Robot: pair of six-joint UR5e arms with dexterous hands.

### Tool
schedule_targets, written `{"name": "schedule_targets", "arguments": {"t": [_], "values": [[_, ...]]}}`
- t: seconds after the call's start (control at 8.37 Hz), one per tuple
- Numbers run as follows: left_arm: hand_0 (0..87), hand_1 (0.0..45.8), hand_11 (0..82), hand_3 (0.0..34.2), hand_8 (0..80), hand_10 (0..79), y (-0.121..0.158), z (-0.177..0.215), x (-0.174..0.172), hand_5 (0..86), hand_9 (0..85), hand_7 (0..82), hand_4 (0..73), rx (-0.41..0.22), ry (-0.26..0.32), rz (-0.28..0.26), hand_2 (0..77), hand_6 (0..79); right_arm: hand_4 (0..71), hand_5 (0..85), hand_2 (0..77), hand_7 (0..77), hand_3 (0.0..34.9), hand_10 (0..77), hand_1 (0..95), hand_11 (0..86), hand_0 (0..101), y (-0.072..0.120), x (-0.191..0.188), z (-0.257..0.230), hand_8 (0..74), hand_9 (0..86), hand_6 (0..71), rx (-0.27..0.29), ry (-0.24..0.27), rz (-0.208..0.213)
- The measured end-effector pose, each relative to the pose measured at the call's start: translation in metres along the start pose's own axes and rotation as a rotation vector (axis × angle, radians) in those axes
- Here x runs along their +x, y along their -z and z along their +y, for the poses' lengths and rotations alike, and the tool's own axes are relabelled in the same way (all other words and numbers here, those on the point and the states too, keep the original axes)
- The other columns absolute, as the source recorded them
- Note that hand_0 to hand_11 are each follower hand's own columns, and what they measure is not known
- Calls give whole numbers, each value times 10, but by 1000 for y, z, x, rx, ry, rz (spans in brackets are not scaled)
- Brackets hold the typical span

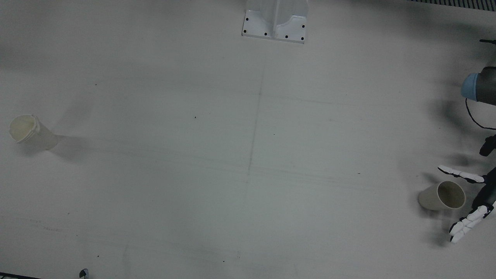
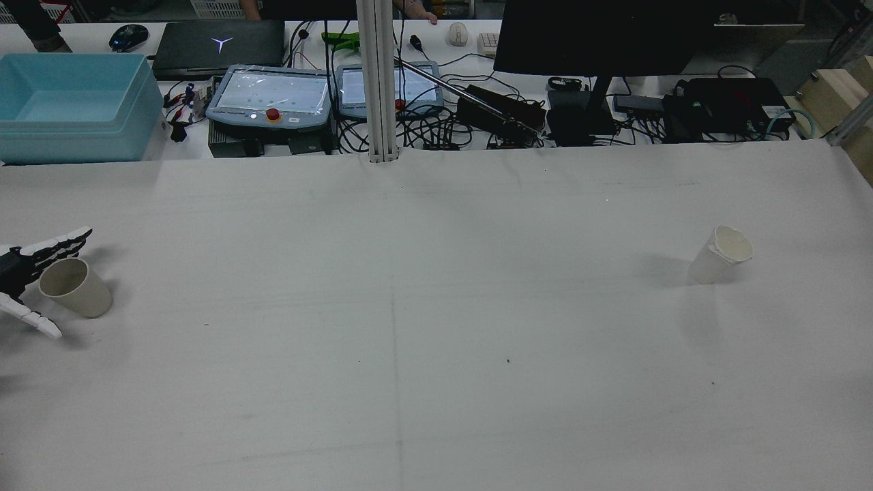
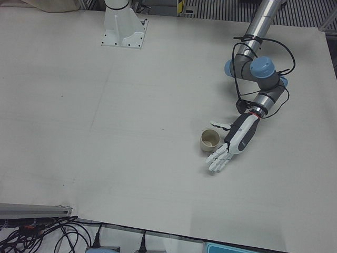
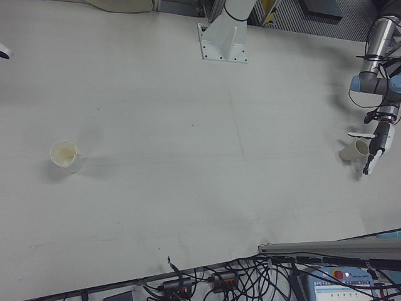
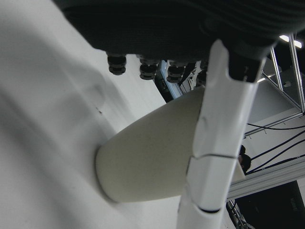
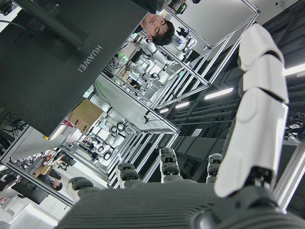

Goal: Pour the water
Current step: 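Reach the left hand to the nearby beige cup and close around it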

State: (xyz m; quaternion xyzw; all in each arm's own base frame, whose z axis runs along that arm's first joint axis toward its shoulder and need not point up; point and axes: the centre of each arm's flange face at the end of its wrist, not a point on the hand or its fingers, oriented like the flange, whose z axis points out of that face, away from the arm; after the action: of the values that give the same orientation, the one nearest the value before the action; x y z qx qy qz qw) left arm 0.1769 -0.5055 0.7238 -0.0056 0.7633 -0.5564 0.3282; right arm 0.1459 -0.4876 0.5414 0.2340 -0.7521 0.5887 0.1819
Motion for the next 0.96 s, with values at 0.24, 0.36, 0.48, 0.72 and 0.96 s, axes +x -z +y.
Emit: {"name": "schedule_targets", "arguments": {"t": [0.24, 0.36, 0.48, 0.72, 0.96], "values": [[799, 262, 76, 89, 93, 22, -7, 3, -2, 0, 22, 49, 202, 1, 9, -8, 5, 76, 0, 65, 153, 125, 283, 0, 213, 5, 519, -1, 3, 1, 44, 54, 93, -2, -1, 6], [799, 240, 76, 87, 93, 22, -7, 4, -5, 0, 22, 49, 202, 3, 12, -16, 5, 76, 0, 65, 153, 125, 283, 0, 213, 5, 519, -2, 7, -1, 44, 54, 93, 1, -3, 13], [799, 251, 76, 87, 93, 22, -8, 4, -7, 0, 22, 49, 202, 4, 13, -20, 5, 76, 0, 65, 153, 125, 285, 0, 213, 5, 518, -2, 10, -2, 44, 54, 98, 4, -5, 17], [798, 235, 76, 82, 93, 27, -8, 5, -8, 0, 22, 49, 202, 4, 13, -24, 5, 76, 0, 65, 153, 125, 285, 0, 213, 5, 520, -3, 14, -2, 44, 54, 98, 5, -7, 23], [799, 240, 76, 40, 93, 27, -8, 6, -9, 93, 22, 49, 207, 6, 16, -31, 5, 87, 0, 65, 153, 125, 285, 0, 196, 11, 518, -3, 16, -3, 44, 54, 87, 6, -7, 25]]}}
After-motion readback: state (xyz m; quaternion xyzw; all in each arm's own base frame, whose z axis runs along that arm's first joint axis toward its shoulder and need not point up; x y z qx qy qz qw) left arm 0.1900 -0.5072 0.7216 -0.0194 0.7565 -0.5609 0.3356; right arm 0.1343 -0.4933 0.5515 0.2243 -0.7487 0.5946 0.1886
